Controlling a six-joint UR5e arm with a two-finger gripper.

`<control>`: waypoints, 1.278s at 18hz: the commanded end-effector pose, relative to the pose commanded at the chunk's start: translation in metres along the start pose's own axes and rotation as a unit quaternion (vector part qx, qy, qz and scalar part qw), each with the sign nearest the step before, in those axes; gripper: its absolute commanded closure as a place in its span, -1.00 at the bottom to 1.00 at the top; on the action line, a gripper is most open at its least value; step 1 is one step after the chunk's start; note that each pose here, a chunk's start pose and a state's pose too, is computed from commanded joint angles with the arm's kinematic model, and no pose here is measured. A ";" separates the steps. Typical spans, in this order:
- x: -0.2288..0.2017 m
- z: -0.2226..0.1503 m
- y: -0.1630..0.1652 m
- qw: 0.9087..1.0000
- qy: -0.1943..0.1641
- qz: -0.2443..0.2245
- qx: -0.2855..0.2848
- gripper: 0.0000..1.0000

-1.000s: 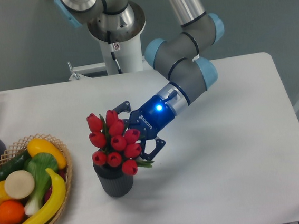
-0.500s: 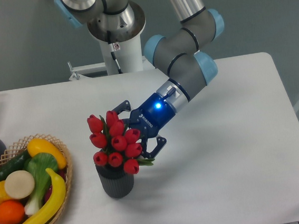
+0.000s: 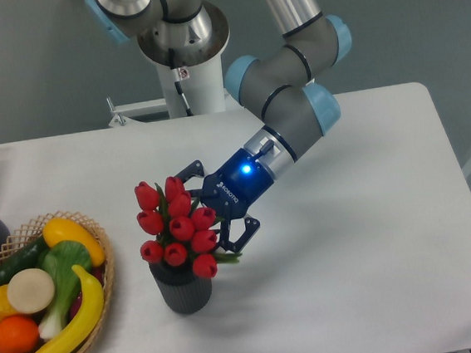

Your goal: Insert the flowers into the vase

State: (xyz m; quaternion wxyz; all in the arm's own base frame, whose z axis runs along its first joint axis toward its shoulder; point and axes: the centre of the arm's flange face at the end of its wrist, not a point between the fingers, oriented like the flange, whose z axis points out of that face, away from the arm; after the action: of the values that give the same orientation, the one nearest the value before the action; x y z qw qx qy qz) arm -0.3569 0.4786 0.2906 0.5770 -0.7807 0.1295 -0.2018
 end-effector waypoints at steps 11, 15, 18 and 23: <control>0.009 -0.033 -0.025 0.993 -0.058 0.058 -0.086 -1.00; 0.016 -0.068 -0.028 0.980 -0.107 0.083 -0.146 -1.00; 0.014 -0.097 -0.038 0.962 -0.153 0.093 -0.205 -1.00; 0.016 -0.134 -0.054 0.924 -0.218 0.105 -0.297 -1.00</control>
State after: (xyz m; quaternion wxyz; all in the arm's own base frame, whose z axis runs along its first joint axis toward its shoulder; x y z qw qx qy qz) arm -0.4070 0.3740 0.3788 0.3507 -0.9229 0.1355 0.0830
